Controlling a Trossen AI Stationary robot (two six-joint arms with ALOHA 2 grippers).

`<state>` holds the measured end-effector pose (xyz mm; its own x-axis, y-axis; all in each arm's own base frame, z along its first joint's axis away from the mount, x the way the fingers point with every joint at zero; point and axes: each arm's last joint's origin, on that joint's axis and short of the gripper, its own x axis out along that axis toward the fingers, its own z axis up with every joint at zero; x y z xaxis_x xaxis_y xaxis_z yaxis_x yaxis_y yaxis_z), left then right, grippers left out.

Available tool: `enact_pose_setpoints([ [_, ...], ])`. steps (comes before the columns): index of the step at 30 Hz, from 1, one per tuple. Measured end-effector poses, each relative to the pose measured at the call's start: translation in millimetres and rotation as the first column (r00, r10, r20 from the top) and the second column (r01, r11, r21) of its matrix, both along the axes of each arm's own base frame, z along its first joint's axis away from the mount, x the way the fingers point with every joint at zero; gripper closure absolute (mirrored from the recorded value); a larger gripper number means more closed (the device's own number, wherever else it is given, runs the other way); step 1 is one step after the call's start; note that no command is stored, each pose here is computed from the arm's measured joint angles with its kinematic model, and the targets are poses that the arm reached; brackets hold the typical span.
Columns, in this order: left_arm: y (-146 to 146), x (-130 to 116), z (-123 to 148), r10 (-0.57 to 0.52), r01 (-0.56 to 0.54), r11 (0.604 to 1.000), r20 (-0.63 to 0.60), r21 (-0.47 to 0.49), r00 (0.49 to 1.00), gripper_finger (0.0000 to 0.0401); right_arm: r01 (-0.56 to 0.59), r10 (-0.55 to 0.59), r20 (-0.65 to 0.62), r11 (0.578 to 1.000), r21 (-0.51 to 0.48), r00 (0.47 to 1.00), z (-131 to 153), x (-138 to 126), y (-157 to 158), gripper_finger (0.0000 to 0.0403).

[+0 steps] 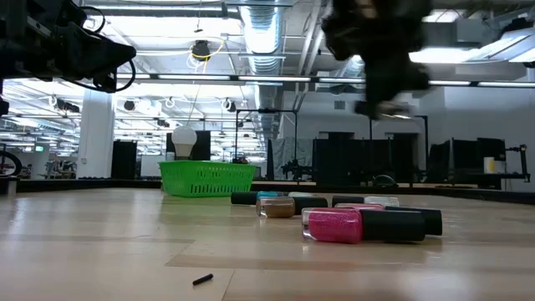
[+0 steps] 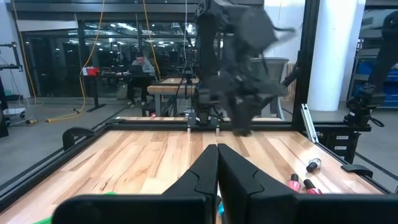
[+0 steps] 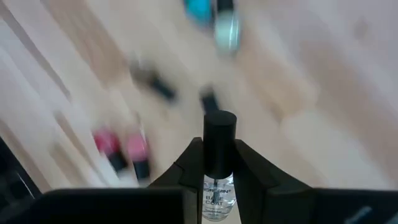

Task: Pick & Place Nail Polish
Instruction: Put the transparent nail polish bottle into the green bin

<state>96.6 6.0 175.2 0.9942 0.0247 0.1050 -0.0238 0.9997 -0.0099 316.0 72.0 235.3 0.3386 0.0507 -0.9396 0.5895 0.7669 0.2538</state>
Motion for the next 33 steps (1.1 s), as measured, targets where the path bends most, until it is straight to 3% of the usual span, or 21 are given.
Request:
enact_pose_setpoints([
  [9, 0, 0, 0, 0.000, 0.000, 1.000, 0.000, 0.000, 1.000, 0.0399, 0.060, -0.040, 0.280, 0.996, -0.063, 0.959, 5, 42, -75, 0.0359],
  [18, 0, 0, 1, 0.000, 0.000, 1.000, 0.013, 0.001, 1.000, 0.0399, 0.097, -0.019, 0.421, 0.982, -0.164, 0.907, 5, 122, -138, 0.0359],
  [25, 0, 0, 2, 0.000, 0.000, 1.000, 0.024, 0.002, 1.000, 0.0399, 0.035, 0.049, 0.351, 0.973, -0.230, 0.935, 0, 178, -166, 0.0359],
  [33, 0, 0, 3, 0.000, 0.000, 1.000, 0.031, 0.002, 1.000, 0.0399, -0.070, 0.128, 0.217, 0.964, -0.257, 0.968, -26, 210, -172, 0.0359],
])
